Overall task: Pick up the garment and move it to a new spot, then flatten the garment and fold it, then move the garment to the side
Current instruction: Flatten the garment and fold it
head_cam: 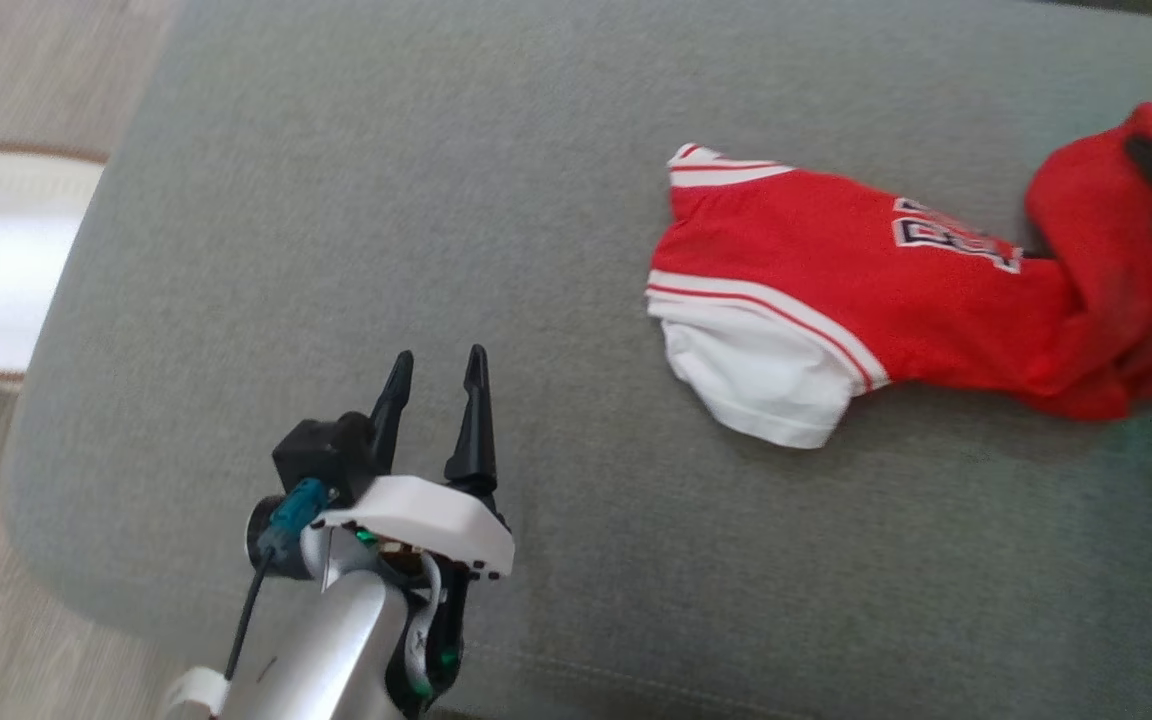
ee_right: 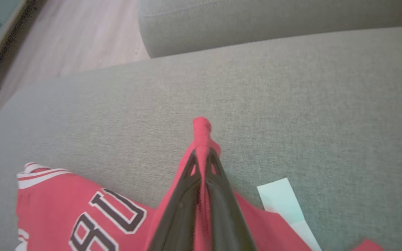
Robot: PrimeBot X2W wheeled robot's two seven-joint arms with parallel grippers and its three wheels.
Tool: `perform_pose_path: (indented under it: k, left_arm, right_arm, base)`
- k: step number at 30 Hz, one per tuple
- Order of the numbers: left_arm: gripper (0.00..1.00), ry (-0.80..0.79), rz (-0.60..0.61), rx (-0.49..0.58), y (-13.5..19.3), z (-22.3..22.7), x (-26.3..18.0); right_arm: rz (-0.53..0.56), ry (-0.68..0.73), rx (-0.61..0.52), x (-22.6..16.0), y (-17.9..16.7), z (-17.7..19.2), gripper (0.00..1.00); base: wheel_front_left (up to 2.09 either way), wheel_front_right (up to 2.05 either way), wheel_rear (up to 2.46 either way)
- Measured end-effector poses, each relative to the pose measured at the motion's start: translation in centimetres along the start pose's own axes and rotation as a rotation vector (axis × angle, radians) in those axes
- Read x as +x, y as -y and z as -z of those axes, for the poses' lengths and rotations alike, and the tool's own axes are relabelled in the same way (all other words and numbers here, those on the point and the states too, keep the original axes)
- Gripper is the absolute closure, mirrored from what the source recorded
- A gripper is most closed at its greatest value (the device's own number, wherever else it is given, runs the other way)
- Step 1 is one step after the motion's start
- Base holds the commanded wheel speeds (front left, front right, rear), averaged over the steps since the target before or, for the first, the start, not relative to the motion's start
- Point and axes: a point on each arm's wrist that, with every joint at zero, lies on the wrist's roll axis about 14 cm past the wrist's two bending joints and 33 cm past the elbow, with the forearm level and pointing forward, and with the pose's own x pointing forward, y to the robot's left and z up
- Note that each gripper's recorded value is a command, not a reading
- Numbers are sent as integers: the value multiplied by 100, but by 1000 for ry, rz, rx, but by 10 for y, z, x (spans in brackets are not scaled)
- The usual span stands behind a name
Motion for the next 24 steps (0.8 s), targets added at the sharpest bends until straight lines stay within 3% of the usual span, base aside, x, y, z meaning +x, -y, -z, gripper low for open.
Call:
perform_pose_path:
  k: [8, 15, 19, 24]
  left_arm:
    - [0, 34, 65, -14, 16, -11, -1]
    - [0, 22, 126, -21, 33, -5, -8]
    - [0, 27, 157, -21, 43, -7, -7]
    - [0, 43, 193, -19, 55, -12, -5]
  right_arm:
    - [-30, 130, -97, -54, -14, -20, 100]
    - [17, 147, -191, -119, 14, -3, 100]
    - [55, 95, -198, -160, 39, 26, 100]
    - [144, -81, -128, -200, 87, 103, 100]
  base:
    - [0, 0, 0]
    - [0, 0, 0]
    - [0, 0, 0]
    - [0, 0, 0]
